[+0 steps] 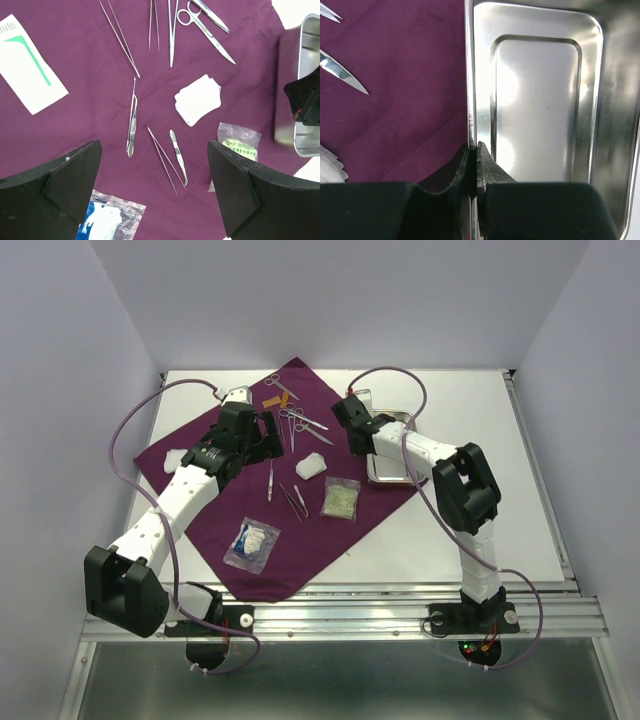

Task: Prepare the surgical pack
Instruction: Place the container in the surgical kit.

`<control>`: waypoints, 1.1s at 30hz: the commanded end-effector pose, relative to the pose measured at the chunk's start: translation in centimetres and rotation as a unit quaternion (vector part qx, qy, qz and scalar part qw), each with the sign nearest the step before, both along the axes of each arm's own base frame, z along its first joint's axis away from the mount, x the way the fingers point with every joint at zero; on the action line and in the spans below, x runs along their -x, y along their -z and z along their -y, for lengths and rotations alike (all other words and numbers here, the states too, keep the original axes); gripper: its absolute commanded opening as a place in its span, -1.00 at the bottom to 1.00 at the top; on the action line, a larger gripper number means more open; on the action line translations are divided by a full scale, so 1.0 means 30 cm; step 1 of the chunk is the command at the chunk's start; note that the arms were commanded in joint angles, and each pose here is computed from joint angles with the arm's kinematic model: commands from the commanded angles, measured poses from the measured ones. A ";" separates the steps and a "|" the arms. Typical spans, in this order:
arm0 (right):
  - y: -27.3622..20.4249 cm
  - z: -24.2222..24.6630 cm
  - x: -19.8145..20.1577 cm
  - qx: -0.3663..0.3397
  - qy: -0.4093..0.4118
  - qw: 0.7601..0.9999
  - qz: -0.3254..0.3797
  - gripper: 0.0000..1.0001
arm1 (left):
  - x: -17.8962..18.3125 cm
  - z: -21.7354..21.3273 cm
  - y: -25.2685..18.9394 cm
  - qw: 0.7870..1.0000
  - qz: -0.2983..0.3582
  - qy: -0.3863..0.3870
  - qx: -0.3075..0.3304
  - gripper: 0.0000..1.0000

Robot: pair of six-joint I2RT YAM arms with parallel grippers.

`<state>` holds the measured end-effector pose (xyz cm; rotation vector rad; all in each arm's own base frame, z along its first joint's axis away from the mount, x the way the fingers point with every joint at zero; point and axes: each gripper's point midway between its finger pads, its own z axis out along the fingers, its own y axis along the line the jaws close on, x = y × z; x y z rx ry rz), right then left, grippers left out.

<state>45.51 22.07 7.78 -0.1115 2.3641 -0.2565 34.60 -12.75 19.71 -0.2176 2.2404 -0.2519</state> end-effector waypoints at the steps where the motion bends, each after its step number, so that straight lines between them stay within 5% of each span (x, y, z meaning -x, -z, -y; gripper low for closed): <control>1: -0.082 -0.049 -0.069 -0.009 -0.011 0.999 0.046 -0.99 | -0.023 0.005 -0.076 0.999 0.037 -0.001 0.021 0.97; 6: -0.068 -0.057 -0.081 -0.008 -0.011 0.999 0.046 -0.89 | -0.017 0.002 -0.077 0.999 0.037 -0.003 0.028 0.97; 12: -0.117 -0.070 -0.082 -0.023 -0.017 0.998 0.053 0.06 | -0.009 -0.017 -0.072 0.999 0.032 -0.012 0.021 0.97; 16: -0.176 -0.071 -0.079 -0.031 -0.018 0.997 0.062 0.25 | -0.011 -0.018 -0.085 0.999 0.026 -0.013 0.021 0.97; 17: -0.207 -0.074 -0.079 -0.038 -0.018 0.997 0.069 0.54 | -0.010 -0.010 -0.093 1.000 0.020 -0.009 0.022 0.98; 20: -0.269 -0.084 -0.078 -0.054 -0.024 0.995 0.081 0.87 | -0.008 -0.007 -0.096 1.000 0.007 -0.005 0.018 0.97; 27: -0.335 -0.138 -0.059 -0.092 -0.046 0.991 0.083 0.87 | -0.008 -0.024 -0.143 0.999 0.028 -0.008 0.012 0.97; 33: -0.334 -0.288 0.054 -0.126 -0.120 0.983 0.056 0.68 | -0.019 -0.108 -0.091 0.998 0.003 -0.063 -0.004 0.97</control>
